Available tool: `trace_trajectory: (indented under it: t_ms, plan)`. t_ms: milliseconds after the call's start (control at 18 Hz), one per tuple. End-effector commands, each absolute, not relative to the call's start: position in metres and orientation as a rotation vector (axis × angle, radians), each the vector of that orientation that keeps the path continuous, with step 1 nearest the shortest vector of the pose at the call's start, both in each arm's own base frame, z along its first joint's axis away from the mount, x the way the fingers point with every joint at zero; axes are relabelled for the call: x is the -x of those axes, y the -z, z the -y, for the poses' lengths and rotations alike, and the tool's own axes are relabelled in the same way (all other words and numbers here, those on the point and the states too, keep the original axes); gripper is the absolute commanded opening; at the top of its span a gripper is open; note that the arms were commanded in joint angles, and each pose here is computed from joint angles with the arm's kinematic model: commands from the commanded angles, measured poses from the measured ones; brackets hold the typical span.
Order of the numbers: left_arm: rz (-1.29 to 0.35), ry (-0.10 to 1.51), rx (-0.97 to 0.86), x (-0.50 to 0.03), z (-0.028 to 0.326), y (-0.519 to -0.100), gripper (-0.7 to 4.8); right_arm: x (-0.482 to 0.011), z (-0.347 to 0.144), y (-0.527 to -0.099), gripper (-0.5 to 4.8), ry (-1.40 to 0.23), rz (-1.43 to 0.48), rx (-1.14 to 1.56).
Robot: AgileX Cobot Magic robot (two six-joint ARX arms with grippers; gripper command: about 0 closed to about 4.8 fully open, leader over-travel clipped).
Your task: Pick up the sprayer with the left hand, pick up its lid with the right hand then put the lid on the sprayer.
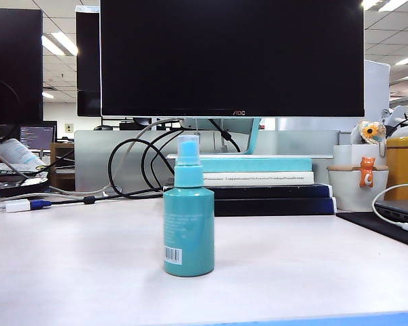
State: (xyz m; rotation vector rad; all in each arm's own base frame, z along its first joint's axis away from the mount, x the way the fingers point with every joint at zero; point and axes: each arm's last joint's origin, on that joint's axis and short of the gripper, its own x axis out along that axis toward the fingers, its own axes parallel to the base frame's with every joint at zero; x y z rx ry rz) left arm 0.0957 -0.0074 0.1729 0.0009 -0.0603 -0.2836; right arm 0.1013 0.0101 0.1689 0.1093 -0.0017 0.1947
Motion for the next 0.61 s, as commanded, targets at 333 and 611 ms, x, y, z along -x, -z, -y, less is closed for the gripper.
trace_trajectory:
  t_ms: [333, 611]
  plan:
    - [0.06, 0.153, -0.014, -0.0962, 0.0037, -0.1733, -0.01, -0.1014, -0.0103, -0.1689, -0.04, -0.2, 0.01, -0.127]
    - [0.054, 0.124, -0.012, -0.0964, 0.0029, -0.1728, -0.01, -0.1014, -0.0103, -0.1689, -0.04, -0.2, 0.01, -0.127]
